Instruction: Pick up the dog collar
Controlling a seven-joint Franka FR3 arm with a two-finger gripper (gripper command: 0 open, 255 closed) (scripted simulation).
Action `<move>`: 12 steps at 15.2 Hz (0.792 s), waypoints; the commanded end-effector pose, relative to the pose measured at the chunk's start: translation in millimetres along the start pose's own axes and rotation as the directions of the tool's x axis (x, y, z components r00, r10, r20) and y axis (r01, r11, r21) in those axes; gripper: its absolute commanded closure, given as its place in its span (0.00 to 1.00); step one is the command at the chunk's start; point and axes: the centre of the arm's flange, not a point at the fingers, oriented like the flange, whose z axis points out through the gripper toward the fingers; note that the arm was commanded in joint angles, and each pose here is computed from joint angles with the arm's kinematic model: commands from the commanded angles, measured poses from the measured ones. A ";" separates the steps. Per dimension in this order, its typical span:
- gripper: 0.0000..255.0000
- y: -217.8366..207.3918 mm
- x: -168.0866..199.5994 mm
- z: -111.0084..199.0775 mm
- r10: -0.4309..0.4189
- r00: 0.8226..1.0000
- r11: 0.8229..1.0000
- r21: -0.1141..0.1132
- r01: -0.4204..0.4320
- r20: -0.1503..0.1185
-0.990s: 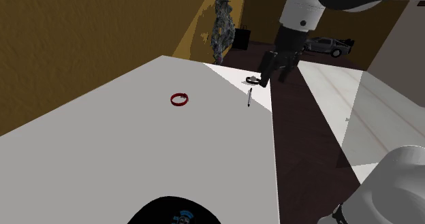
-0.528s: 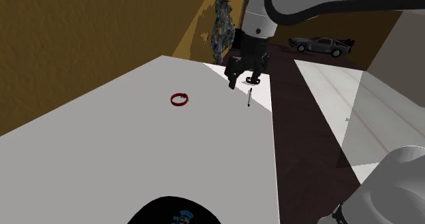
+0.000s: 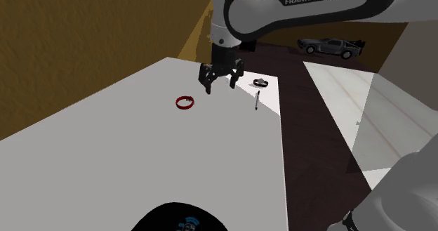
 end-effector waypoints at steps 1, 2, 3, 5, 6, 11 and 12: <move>0.00 -17.2 23.0 9.8 0.017 1.000 1.000 -0.016 -0.017 -0.006; 0.00 -26.3 32.2 14.5 0.023 1.000 0.999 -0.024 -0.024 -0.008; 0.00 -35.3 41.5 19.3 0.030 0.999 0.999 -0.032 -0.030 -0.011; 0.00 -52.9 60.2 29.0 0.044 0.999 0.998 -0.048 -0.044 -0.016; 0.00 -61.6 69.7 33.9 0.050 0.999 0.997 -0.056 -0.051 -0.019; 0.00 -78.8 85.9 59.0 0.063 0.998 0.995 -0.071 -0.064 -0.024; 0.00 -79.2 85.3 64.2 0.063 0.998 0.995 -0.071 -0.064 -0.024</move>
